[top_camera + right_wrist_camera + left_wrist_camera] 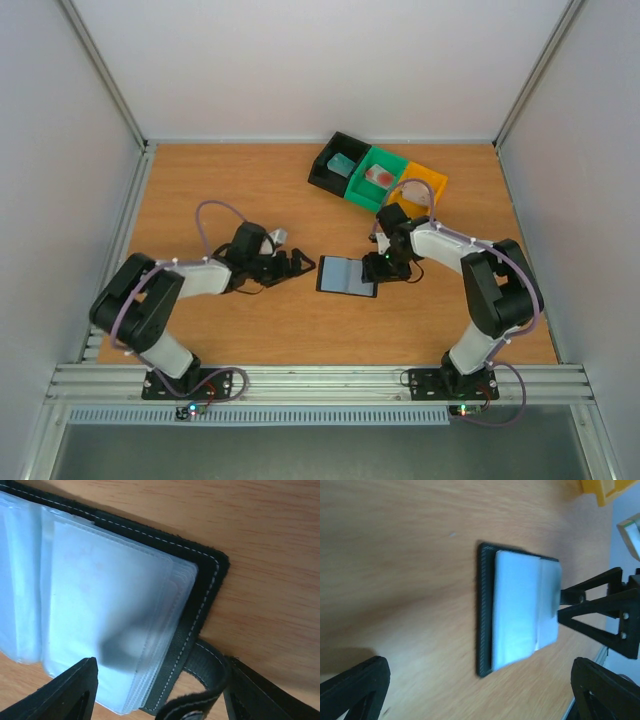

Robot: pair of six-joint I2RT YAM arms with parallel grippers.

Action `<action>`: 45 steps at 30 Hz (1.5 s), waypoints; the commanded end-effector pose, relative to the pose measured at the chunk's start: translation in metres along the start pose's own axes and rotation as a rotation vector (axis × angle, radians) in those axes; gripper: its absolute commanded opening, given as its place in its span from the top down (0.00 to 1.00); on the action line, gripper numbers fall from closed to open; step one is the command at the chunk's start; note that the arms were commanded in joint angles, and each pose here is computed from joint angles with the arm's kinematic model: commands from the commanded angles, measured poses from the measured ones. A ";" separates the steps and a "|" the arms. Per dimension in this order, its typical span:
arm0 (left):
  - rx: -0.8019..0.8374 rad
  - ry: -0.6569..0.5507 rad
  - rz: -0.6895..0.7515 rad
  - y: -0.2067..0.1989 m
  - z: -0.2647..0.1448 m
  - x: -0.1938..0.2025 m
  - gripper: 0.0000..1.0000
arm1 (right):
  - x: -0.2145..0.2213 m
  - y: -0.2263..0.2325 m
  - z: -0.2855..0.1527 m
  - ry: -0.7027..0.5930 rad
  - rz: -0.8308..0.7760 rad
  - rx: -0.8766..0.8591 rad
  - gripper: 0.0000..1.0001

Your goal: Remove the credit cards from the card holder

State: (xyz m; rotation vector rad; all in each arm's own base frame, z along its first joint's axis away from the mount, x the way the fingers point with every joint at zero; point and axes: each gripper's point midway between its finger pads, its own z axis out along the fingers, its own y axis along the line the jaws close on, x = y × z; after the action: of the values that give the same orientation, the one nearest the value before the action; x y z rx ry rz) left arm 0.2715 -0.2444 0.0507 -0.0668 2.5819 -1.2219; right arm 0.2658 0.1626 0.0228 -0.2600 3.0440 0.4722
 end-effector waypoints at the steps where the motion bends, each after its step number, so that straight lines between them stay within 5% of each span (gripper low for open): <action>1: 0.051 0.067 0.007 -0.015 0.028 0.000 0.01 | 0.011 0.006 0.012 0.083 -0.018 -0.054 0.33; 9: 0.157 0.157 0.022 -0.029 0.054 0.007 0.03 | 0.006 0.037 0.005 0.110 -0.050 -0.225 0.39; 21: 0.262 0.146 0.105 -0.066 0.064 0.007 0.29 | -0.007 0.033 -0.003 0.043 0.014 -0.282 0.64; 24: 0.264 0.148 0.115 -0.068 0.065 0.007 0.46 | -0.006 0.033 -0.004 0.039 0.016 -0.278 0.75; 29: 0.305 0.137 0.165 -0.083 0.062 0.008 0.93 | -0.007 0.033 -0.010 0.021 0.000 -0.271 0.87; 32: 0.318 0.106 0.193 -0.090 0.054 0.007 1.00 | -0.009 0.031 -0.022 -0.007 0.007 -0.281 0.85; 39: 0.470 0.008 0.417 -0.128 -0.001 0.018 1.00 | -0.021 0.050 -0.094 -0.254 -0.020 -0.521 0.47; 45: 0.690 -0.120 0.897 -0.180 -0.071 0.044 1.00 | -0.022 0.076 -0.160 -0.456 -0.134 -0.656 0.42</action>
State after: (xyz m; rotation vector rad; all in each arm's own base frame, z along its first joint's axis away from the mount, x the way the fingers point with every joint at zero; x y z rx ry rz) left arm 0.2264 -0.3175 0.1552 0.5916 2.0834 -1.5951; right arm 0.2759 0.1756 0.1511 -0.2173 2.5352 1.1606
